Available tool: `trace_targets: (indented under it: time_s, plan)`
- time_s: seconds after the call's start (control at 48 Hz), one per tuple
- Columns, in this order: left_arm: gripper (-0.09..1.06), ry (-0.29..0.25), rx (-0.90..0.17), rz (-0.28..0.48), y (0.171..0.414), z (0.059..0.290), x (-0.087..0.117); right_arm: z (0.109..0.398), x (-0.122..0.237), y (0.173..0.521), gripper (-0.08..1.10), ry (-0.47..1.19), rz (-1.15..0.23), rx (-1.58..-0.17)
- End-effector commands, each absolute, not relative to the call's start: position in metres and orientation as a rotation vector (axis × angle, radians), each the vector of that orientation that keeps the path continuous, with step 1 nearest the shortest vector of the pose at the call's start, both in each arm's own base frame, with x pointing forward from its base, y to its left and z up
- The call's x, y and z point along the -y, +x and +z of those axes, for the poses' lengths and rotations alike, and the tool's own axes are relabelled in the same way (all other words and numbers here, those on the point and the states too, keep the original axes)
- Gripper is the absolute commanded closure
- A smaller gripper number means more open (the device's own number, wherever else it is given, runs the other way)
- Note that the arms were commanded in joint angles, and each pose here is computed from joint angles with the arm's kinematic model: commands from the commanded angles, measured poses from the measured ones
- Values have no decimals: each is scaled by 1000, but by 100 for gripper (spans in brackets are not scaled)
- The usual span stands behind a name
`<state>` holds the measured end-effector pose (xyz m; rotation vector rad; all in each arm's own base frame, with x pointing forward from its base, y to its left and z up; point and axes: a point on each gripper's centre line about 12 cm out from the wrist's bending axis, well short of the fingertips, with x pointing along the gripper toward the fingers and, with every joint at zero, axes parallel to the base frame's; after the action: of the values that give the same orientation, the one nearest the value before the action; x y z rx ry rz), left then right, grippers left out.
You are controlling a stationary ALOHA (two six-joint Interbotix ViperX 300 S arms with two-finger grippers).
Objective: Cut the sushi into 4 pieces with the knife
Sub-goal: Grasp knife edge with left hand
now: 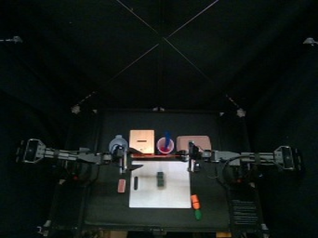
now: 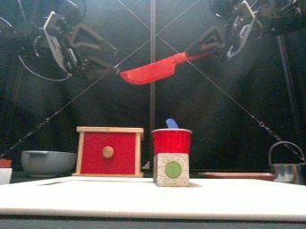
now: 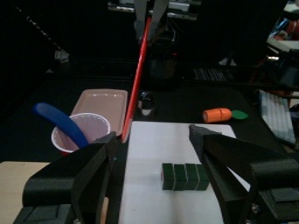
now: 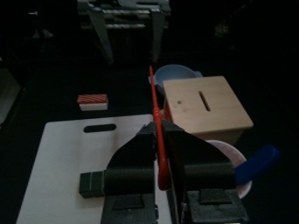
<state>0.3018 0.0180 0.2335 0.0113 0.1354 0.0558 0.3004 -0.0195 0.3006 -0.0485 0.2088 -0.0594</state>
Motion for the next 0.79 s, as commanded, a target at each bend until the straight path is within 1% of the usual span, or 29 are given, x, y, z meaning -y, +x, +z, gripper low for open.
trace_targets:
  time_s: [0.021, 0.188, 0.25, 0.354, 0.458, 0.562, 0.646, 0.792]
  plan:
    - [0, 26, -102, 57, 313, 242, -21, 309, 18, 300, 100, -49, -54, -176]
    - [2, 26, -107, 60, 321, 239, -22, 305, 17, 304, 100, -50, -51, -186]
    - [6, 26, -107, 61, 322, 239, -23, 302, 17, 306, 100, -50, -51, -193]
    - [18, 25, -111, 61, 323, 238, -23, 300, 18, 309, 100, -50, -52, -198]
    - [36, 27, -115, 60, 322, 237, -23, 299, 17, 311, 100, -50, -51, -199]
    - [48, 36, -123, 52, 322, 234, -22, 300, 18, 312, 100, -50, -54, -196]
    - [51, 42, -130, 48, 323, 232, -21, 299, 18, 313, 100, -50, -54, -195]
    - [48, 51, -140, 36, 324, 229, -19, 299, 20, 314, 100, -51, -60, -187]
